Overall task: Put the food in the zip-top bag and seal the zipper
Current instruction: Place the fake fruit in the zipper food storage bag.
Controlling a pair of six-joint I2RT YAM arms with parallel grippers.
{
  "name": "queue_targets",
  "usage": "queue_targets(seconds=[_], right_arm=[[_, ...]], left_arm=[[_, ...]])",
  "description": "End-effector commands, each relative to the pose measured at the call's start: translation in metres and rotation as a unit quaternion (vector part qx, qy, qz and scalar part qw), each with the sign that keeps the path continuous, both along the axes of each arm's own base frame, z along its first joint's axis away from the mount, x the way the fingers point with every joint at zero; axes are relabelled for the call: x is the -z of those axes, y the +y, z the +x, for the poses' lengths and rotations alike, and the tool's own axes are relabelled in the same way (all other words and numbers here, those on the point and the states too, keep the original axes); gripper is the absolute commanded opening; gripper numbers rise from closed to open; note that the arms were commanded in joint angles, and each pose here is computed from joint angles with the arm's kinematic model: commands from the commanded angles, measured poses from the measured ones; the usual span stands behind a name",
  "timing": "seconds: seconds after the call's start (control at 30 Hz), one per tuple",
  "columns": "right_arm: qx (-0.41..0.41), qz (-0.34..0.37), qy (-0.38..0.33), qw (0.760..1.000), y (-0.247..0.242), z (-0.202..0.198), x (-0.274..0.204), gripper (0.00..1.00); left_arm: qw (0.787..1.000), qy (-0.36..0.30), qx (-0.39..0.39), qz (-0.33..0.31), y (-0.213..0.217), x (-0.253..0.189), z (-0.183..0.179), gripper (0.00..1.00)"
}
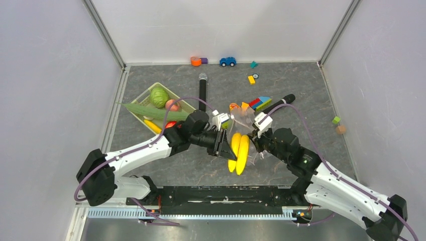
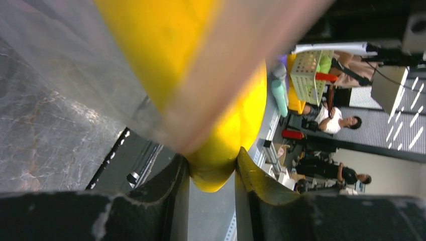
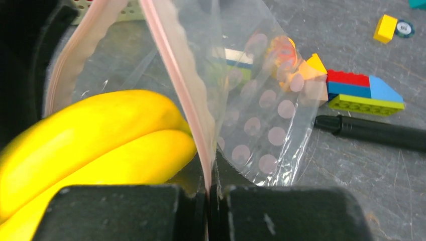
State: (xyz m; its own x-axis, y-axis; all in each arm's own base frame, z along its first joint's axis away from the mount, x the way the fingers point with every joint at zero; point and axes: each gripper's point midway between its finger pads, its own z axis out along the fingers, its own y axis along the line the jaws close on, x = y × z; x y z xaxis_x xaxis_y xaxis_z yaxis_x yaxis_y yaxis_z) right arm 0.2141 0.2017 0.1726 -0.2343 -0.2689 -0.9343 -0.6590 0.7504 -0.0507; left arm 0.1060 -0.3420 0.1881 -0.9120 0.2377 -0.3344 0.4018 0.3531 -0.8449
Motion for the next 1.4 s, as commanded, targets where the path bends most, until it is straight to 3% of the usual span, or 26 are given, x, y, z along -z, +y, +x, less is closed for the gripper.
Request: queue_targets(seconds=[0.0,0.17,0.4,0.87,1.13,1.37], right_arm=[[-0.058,0.042,-0.041,0.997,0.017,-0.008,-0.024,0.0],[-0.089,0.052,-0.038,0.994,0.024,-0.017,-0.023,0.0],[-0.106,0.055,-0.034,0.992,0.027,-0.023,-0.02,0.0],[-0.172,0.064,-0.054,0.981,0.037,-0.042,-0.027,0.0],[-0.208,0.066,-0.048,0.975,0.046,-0.052,-0.022,0.0],[-0.24,0.056,-0.033,0.969,0.055,-0.061,-0.013,0.0]], left_arm=[[0.998,-0.001,-0.061,-0.007,-0.014,-0.018,0.024,0.02],[0.988,-0.035,-0.145,-0.031,-0.021,-0.043,0.057,0.02],[0.975,-0.017,-0.208,-0.071,-0.033,-0.056,0.083,0.02],[0.941,-0.05,-0.335,0.022,-0.017,-0.02,0.133,0.02],[0.933,-0.036,-0.358,0.028,-0.018,-0.011,0.14,0.02],[0.941,-0.008,-0.334,-0.051,-0.04,-0.033,0.135,0.02]])
